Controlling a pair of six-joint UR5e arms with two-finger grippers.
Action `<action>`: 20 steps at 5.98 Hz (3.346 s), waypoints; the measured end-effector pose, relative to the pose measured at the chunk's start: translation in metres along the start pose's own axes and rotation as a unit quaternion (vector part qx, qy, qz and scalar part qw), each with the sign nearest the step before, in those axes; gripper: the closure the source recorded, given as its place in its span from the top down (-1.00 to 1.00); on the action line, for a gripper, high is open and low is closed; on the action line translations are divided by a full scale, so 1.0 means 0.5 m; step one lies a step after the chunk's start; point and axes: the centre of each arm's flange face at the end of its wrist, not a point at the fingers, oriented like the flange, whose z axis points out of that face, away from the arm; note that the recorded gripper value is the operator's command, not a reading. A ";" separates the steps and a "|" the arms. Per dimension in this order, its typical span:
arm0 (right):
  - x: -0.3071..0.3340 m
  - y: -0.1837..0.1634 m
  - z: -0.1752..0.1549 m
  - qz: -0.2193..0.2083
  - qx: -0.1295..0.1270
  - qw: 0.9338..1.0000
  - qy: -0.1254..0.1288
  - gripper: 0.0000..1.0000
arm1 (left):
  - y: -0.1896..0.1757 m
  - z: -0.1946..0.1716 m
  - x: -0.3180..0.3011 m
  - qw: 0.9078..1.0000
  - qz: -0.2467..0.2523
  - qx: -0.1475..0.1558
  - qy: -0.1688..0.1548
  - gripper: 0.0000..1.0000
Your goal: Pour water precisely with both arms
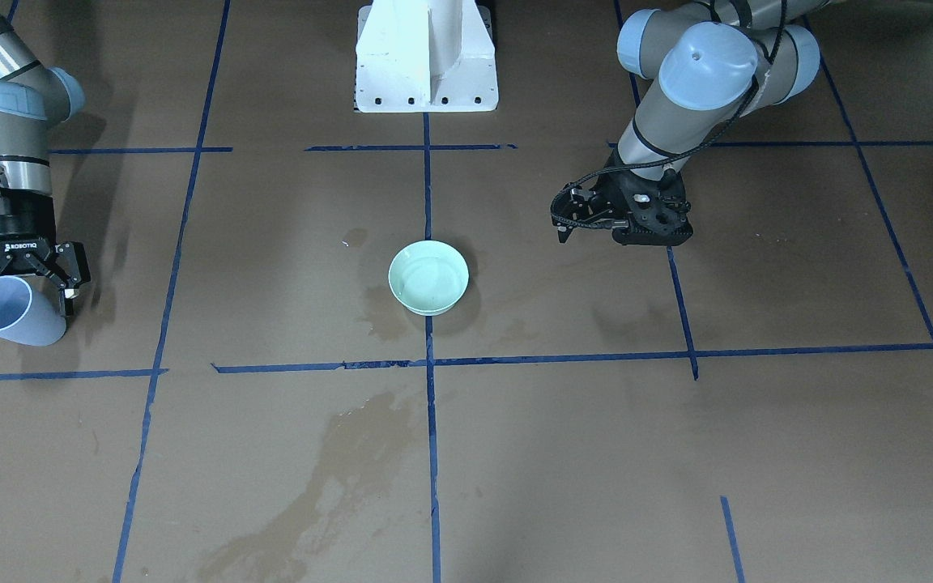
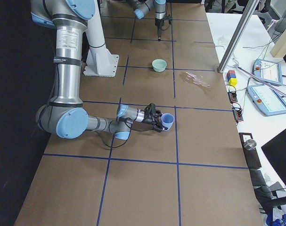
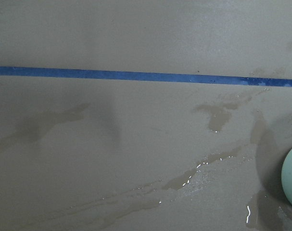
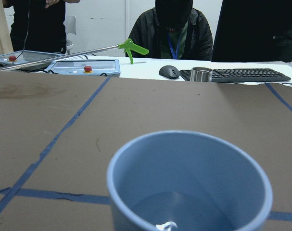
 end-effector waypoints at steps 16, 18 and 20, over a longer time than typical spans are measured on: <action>0.461 -0.171 -0.189 -0.015 -0.144 0.988 -0.046 1.00 | 0.000 -0.004 0.012 1.000 -0.003 0.002 0.003 1.00; 0.538 -0.286 -0.179 -0.014 -0.192 0.980 -0.050 1.00 | -0.001 -0.005 0.015 1.000 -0.003 0.004 0.003 1.00; 0.561 -0.379 -0.182 0.011 -0.264 0.962 -0.063 1.00 | -0.003 -0.003 0.015 1.000 -0.003 0.007 0.001 1.00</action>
